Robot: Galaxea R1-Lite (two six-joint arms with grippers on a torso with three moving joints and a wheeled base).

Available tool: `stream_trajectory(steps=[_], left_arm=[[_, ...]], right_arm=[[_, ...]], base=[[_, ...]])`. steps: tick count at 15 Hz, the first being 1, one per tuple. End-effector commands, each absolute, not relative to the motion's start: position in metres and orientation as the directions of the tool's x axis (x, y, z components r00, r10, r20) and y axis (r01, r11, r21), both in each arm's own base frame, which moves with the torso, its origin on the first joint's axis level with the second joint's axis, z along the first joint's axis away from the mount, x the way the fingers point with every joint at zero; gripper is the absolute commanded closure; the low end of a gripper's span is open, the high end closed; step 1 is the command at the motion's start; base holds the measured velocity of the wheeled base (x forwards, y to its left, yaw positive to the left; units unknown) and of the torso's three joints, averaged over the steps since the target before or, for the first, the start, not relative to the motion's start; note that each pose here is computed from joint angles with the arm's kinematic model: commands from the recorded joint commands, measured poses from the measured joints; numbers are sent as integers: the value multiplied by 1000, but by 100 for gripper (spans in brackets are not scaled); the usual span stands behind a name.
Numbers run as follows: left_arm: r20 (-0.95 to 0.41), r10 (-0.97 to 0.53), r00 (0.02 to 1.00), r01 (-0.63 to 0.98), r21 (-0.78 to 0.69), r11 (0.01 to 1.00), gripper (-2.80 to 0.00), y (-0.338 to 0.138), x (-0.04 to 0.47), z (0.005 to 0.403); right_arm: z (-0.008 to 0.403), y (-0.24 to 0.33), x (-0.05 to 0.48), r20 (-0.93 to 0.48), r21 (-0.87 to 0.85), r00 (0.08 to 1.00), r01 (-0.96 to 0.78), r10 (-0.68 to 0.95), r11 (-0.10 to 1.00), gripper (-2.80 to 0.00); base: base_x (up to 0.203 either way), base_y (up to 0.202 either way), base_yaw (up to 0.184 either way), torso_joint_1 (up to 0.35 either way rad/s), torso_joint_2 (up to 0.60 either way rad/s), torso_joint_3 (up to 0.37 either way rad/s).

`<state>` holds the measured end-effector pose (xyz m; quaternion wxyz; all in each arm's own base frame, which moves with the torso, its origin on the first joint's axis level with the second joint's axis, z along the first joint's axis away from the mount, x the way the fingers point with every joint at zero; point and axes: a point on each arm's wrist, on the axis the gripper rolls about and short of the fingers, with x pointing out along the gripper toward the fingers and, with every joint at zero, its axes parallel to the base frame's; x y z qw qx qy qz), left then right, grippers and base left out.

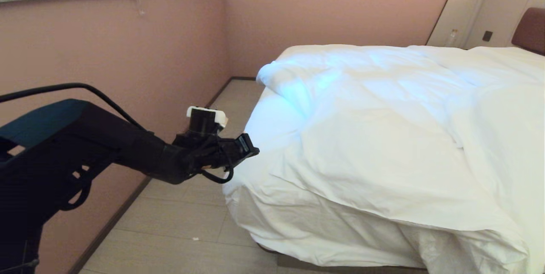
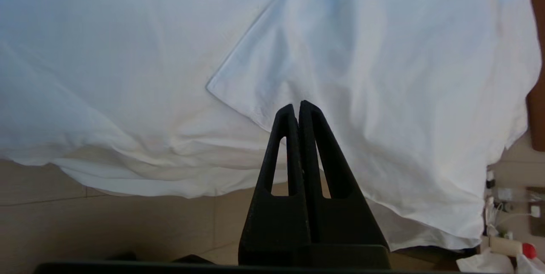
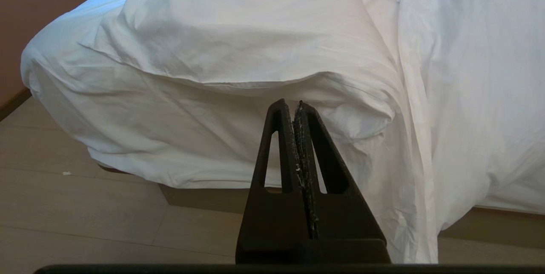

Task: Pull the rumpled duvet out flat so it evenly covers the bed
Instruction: Hold the folded corner of the quilt

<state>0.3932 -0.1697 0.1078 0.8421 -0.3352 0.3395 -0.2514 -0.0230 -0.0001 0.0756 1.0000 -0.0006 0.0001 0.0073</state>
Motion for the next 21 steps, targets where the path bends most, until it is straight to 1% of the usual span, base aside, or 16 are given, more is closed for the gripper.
stream_trajectory(steps=[1,5,7,8,16,17,19,21], left_arm=[[-410,-657,633,195,-737,648,0,-175,396,101],[-437,-636,636,197,-705,681,0,-187,401,97],[-483,-578,658,163,-658,735,0,-195,409,88],[-493,-569,658,159,-647,745,0,-197,409,86],[-504,-587,634,173,-647,742,0,-214,418,88],[-499,-593,631,180,-650,738,-280,-217,418,89],[-494,-613,617,178,-671,720,-280,-229,412,93],[-483,-628,610,116,-729,674,-280,-236,406,100]], right_arm=[[76,0,-23,-2,-2,1000,-15,15,1000,0],[76,0,-23,-2,-2,1000,-15,15,1000,0],[76,0,-23,-2,-2,1000,-15,15,1000,0],[76,0,-23,-2,-2,1000,-15,15,1000,0],[76,0,-23,-2,-2,1000,-15,15,1000,0],[76,0,-23,-2,-2,1000,-15,15,1000,0],[76,0,-23,-2,-2,1000,-15,15,1000,0],[76,0,-23,-2,-2,1000,-15,15,1000,0]], base=[[0,0,0,0,0,0],[0,0,0,0,0,0],[0,0,0,0,0,0],[0,0,0,0,0,0],[0,0,0,0,0,0],[0,0,0,0,0,0],[0,0,0,0,0,0],[0,0,0,0,0,0]])
